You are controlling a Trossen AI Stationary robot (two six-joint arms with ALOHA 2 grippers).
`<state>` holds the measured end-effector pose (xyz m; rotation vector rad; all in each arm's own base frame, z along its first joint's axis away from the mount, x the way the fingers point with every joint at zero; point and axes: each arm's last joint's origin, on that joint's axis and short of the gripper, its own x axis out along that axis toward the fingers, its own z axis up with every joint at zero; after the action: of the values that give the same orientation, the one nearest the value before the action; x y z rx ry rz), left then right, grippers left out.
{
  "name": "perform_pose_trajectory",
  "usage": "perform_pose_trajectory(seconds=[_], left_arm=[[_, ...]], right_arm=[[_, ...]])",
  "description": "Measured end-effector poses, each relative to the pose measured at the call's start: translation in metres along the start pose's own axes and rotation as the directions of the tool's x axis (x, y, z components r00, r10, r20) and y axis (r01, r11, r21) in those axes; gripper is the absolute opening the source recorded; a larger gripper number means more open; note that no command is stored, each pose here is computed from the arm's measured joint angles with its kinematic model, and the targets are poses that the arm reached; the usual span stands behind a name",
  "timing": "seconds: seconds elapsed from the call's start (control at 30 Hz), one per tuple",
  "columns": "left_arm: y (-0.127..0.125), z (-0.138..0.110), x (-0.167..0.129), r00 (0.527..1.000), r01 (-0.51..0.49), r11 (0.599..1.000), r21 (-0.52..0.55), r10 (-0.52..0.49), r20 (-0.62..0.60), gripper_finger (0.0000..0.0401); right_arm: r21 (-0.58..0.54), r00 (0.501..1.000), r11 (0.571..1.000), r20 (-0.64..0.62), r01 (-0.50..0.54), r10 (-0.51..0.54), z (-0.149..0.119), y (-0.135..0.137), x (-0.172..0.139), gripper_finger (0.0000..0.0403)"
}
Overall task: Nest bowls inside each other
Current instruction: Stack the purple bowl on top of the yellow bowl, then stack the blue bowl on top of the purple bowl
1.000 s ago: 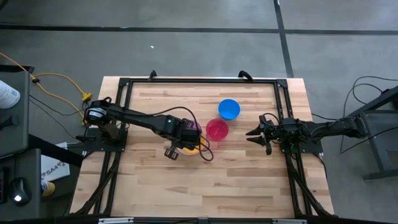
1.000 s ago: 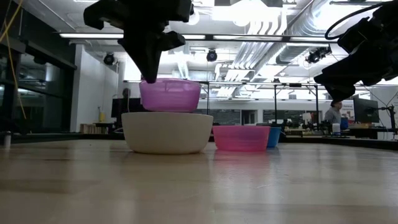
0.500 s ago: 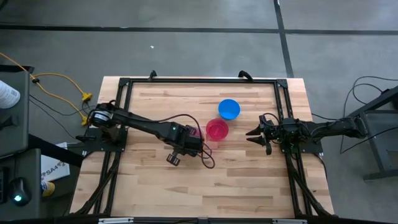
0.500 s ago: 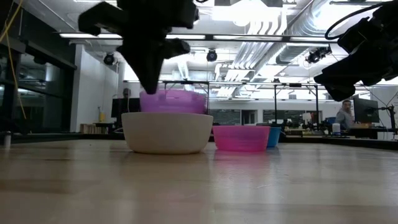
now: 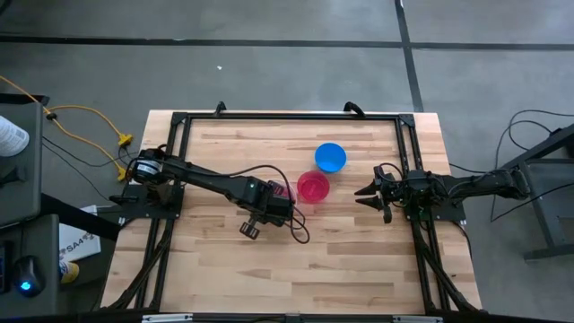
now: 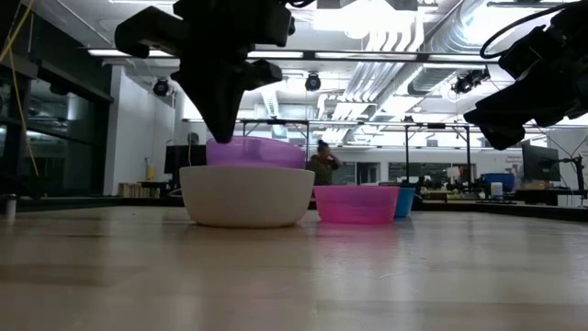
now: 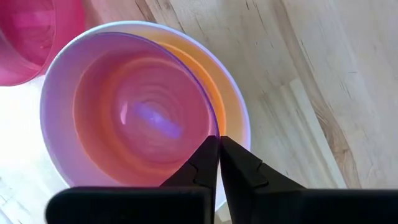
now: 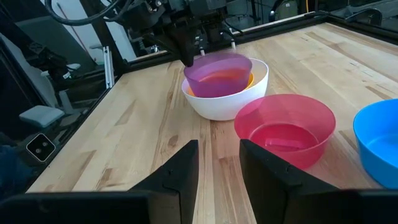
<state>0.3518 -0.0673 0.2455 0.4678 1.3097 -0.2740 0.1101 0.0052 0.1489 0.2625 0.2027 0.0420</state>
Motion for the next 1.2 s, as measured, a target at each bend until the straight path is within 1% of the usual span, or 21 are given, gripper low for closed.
perform_pose_trajectory(seconds=[0.4,0.57,0.73,1.1,1.2], left_arm=[[0.001,0.0,0.0,1.0,0.0,1.0,-0.002,0.0,-0.001,0.0019],[0.0,0.0,0.001,1.0,0.0,1.0,-0.026,0.0,-0.003,0.0019],[-0.001,0.001,0.006,0.999,0.033,0.999,-0.026,-0.033,-0.008,0.0019],[-0.001,0.003,0.01,0.999,0.033,0.999,-0.021,-0.033,-0.007,0.002],[0.0,0.003,0.009,1.0,0.019,1.0,0.004,-0.019,-0.004,0.002]], right_arm=[[0.0,1.0,1.0,0.0,0.0,0.0,0.0,0.0,0.0,0.011],[0.0,1.0,1.0,0.0,0.0,0.0,0.0,0.0,0.0,0.011],[0.0,1.0,1.0,0.0,-0.001,0.001,0.0,0.0,0.0,0.011],[0.0,1.0,1.0,0.0,-0.001,0.001,0.0,0.0,0.0,0.011],[0.0,1.0,1.0,0.0,-0.001,0.001,0.0,0.0,0.0,0.011]])
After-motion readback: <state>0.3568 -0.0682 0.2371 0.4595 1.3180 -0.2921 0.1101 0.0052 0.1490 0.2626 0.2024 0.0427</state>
